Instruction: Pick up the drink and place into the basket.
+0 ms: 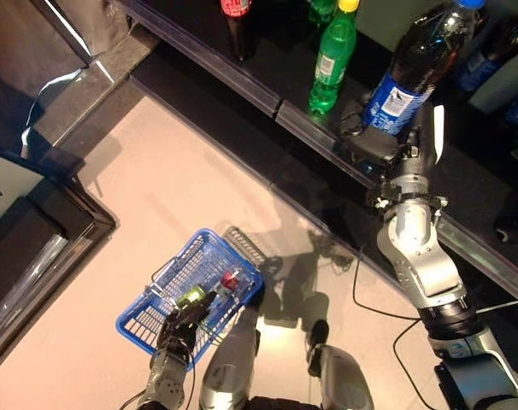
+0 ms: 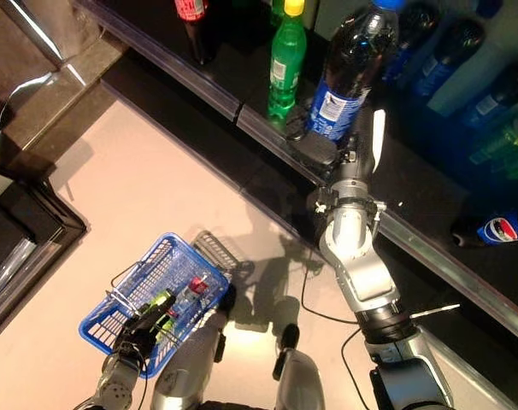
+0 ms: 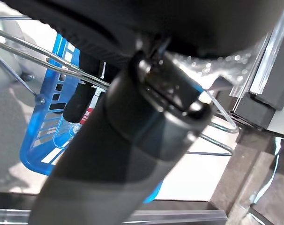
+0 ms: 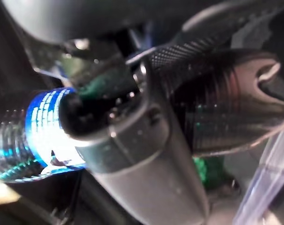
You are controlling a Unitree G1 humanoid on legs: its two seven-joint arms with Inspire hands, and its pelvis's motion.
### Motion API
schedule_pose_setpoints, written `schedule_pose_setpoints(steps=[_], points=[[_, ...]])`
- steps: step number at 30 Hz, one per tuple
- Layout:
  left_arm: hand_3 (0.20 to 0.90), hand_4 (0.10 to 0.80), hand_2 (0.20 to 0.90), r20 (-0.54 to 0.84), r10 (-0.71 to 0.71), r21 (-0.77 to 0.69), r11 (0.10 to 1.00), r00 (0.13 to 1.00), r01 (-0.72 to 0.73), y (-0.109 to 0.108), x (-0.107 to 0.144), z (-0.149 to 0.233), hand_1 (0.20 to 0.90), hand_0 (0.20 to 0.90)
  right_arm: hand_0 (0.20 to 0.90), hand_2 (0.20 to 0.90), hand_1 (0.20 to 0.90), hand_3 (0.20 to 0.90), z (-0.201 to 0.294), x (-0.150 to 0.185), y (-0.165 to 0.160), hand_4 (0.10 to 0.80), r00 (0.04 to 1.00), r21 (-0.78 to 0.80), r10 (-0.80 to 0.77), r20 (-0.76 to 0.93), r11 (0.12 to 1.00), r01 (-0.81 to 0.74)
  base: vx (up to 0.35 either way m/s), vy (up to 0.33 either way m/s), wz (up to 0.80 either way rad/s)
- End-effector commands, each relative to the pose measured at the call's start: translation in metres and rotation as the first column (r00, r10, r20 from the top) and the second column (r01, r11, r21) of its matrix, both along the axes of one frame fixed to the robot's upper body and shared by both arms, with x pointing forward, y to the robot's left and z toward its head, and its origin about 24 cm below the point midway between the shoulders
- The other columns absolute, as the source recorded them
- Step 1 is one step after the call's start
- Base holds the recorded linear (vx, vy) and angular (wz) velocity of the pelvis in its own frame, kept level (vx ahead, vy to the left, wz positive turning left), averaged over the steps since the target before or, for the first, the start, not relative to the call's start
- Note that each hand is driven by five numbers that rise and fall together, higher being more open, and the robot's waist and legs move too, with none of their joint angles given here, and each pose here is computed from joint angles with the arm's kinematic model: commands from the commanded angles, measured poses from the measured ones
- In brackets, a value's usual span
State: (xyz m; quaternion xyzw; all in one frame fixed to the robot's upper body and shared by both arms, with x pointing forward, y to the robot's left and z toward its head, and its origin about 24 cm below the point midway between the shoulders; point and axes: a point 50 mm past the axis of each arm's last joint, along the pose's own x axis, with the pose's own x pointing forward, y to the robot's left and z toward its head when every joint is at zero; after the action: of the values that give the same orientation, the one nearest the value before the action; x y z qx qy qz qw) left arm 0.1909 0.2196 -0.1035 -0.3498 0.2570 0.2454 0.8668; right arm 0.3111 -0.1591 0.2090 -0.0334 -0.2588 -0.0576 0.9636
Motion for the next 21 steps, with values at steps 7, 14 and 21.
schedule_pose_setpoints(steps=[7, 14, 21], points=[[0.2, 0.1, 0.3, 0.358, -0.093, 0.173, 0.984, 0.929, 0.032, 0.019, 0.011, 0.062, 0.3, 0.3, 0.3, 0.3, 0.3, 0.2, 0.047, -0.05, 0.063, 0.1, 0.851, -0.076, 0.454, 0.266, 0.889, -0.451, 0.036, 0.01, 0.02], [0.2, 0.1, 0.3, 0.555, -0.248, 0.213, 0.965, 0.794, 0.152, -0.003, 0.026, 0.116, 0.3, 0.3, 0.3, 0.3, 0.3, 0.2, 0.027, -0.052, 0.084, 0.1, 0.842, -0.062, 0.511, 0.173, 0.859, -0.508, -0.023, 0.005, 0.21], [0.2, 0.1, 0.3, 0.71, -0.373, 0.284, 0.928, 0.597, 0.242, -0.024, 0.034, 0.172, 0.3, 0.3, 0.3, 0.3, 0.3, 0.2, 0.015, -0.051, 0.103, 0.1, 0.851, -0.042, 0.512, 0.116, 0.858, -0.511, -0.066, -0.016, 0.3]])
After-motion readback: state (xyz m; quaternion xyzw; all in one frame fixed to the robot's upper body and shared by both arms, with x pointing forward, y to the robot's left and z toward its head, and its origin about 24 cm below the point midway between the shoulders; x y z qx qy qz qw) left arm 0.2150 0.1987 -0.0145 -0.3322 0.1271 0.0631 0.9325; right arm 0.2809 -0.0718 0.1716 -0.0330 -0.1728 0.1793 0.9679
